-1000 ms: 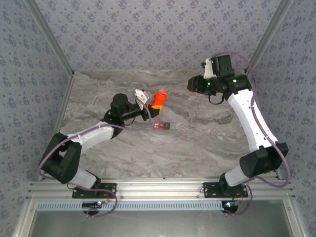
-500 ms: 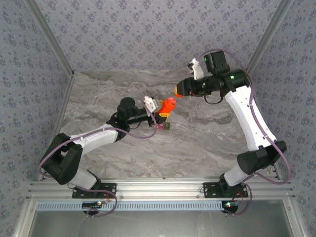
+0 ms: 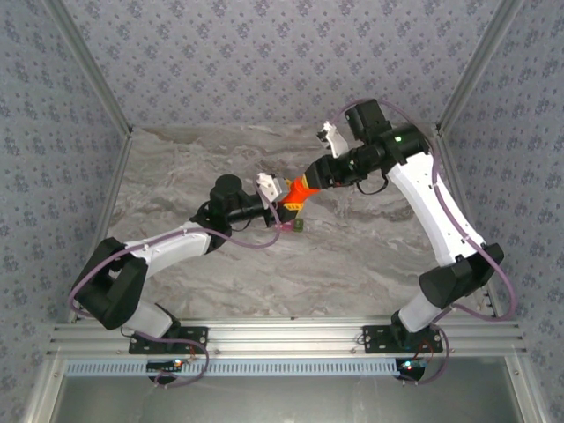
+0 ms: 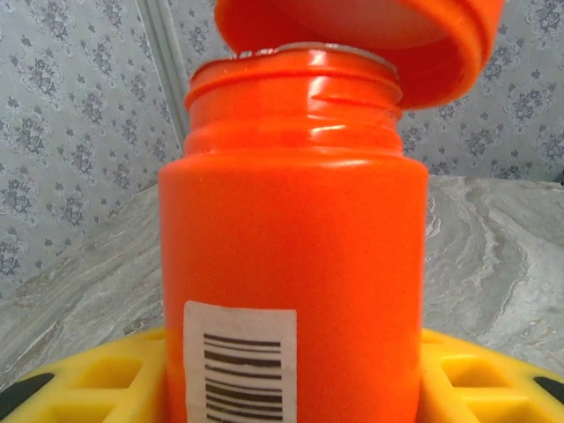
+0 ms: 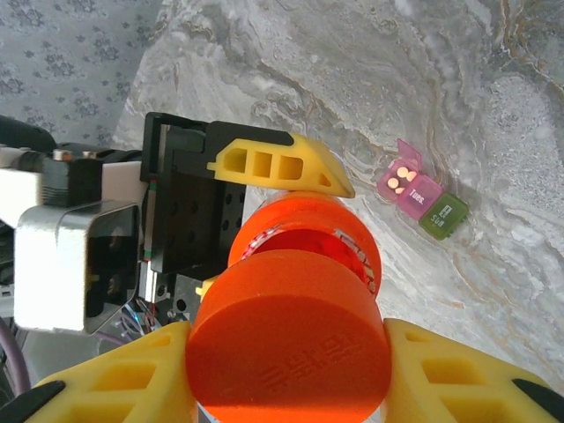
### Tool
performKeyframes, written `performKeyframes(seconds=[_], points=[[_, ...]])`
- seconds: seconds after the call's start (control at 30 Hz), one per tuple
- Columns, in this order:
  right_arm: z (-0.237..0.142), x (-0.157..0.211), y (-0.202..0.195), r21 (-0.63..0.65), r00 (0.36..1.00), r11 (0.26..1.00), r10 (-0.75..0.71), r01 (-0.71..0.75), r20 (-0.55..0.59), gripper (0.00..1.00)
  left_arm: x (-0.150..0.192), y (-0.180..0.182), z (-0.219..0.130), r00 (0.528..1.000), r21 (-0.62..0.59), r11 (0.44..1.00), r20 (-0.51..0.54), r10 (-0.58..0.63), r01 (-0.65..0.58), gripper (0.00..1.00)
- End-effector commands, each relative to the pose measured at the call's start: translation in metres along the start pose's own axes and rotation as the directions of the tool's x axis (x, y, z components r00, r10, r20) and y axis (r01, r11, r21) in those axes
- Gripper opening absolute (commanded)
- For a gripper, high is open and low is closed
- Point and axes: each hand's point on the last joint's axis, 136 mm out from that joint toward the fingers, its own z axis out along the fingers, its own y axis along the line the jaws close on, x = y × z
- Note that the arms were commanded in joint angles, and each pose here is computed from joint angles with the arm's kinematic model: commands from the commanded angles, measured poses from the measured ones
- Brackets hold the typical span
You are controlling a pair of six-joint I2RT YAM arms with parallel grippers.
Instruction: Sort the pills into containers
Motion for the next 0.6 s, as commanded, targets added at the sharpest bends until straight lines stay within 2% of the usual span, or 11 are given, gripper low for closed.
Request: performKeyframes(seconds=[0.0,0.57], points=[[0.001,0.002,0.002,-0.006,0.999,1.0,-0.025,0.025,-0.029,0.4,-0.012,-0.008,-0.002,0.999,0.033,0.999,0.031,0.042,-0.043,0.0],[0.008,0.007,-0.005,-0.074,0.991,0.995,-0.073,0.066,-0.108,0.39,-0.007,-0.021,-0.005,0.997,0.08,0.994,-0.008,0.077,-0.077,0.0]])
